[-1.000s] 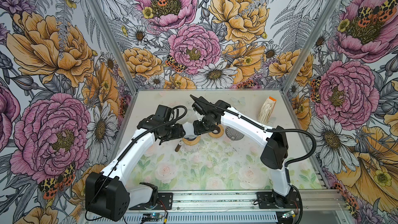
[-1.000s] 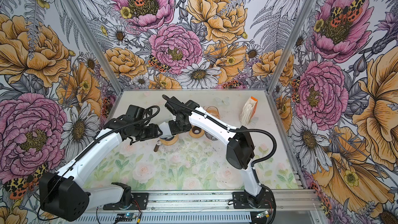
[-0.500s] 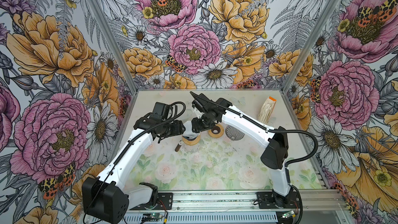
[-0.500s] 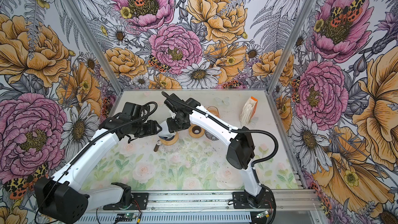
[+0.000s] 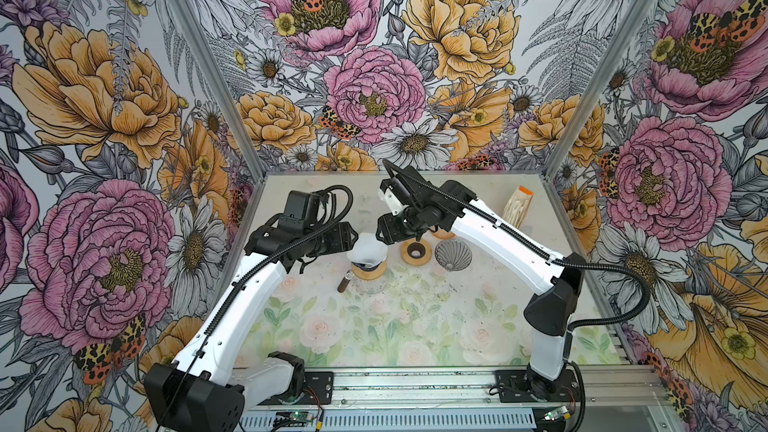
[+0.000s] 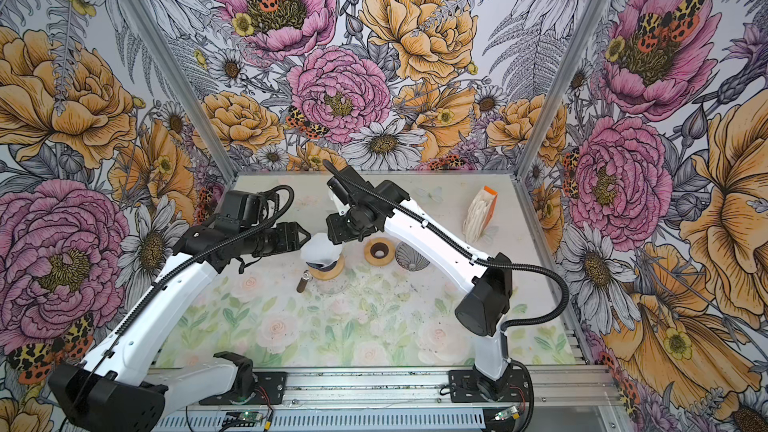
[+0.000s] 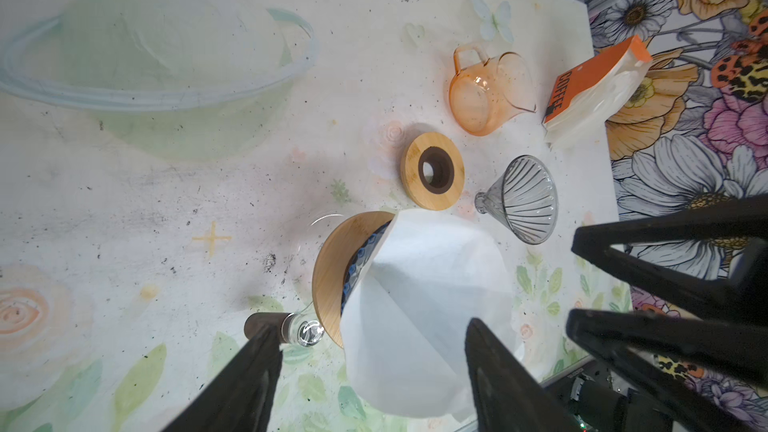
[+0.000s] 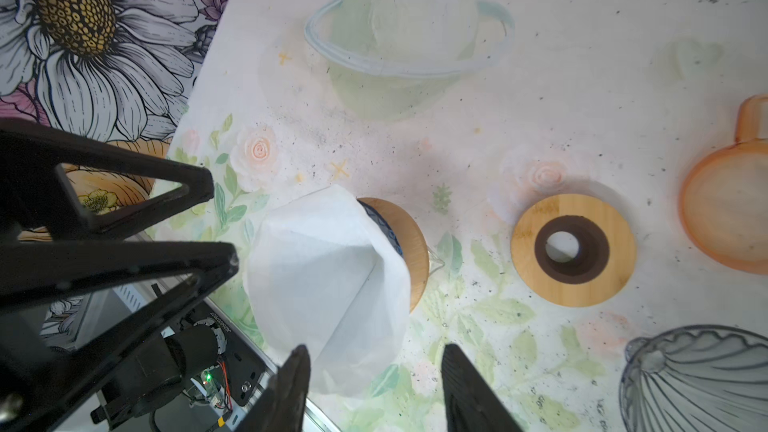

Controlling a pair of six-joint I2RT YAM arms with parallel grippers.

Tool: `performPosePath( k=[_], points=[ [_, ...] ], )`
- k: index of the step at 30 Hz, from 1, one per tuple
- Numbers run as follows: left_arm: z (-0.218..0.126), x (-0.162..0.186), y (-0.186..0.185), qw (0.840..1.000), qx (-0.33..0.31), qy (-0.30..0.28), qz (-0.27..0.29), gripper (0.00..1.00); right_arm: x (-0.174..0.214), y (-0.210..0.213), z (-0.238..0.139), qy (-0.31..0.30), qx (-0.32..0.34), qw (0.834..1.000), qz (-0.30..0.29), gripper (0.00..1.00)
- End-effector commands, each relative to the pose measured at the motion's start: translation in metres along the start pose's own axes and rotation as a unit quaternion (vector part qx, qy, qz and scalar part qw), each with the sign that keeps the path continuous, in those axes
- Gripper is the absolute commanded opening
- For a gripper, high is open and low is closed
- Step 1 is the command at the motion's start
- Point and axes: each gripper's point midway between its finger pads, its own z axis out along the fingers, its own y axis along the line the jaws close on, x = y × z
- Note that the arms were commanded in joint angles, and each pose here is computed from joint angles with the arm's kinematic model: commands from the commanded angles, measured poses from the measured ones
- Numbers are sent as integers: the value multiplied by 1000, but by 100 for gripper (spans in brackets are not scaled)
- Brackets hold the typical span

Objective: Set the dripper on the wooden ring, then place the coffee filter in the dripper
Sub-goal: 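Release the filter and move the right gripper to the bamboo ring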

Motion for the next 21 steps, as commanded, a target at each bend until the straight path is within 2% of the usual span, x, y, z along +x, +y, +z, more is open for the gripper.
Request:
performPosePath(
  k=[1, 6, 9, 17, 21],
  points=[
    [-23, -17, -10, 999, 13, -43, 21, 77, -16, -34, -28, -45, 35, 998, 10, 52],
    [-42, -20, -18, 996, 19, -72, 54, 92, -8, -79, -32, -39, 67, 996, 31, 52],
    [-50, -17, -22, 994, 24, -82, 72, 96, -2, -103, -26, -27, 82, 995, 43, 51],
    [-49, 1, -25, 993, 32, -72, 87, 99, 7, -134, 7, 15, 80, 996, 41, 51],
    [-44, 8, -22, 994, 27, -64, 85, 99, 12, -136, 29, 45, 61, 996, 36, 51]
  ],
)
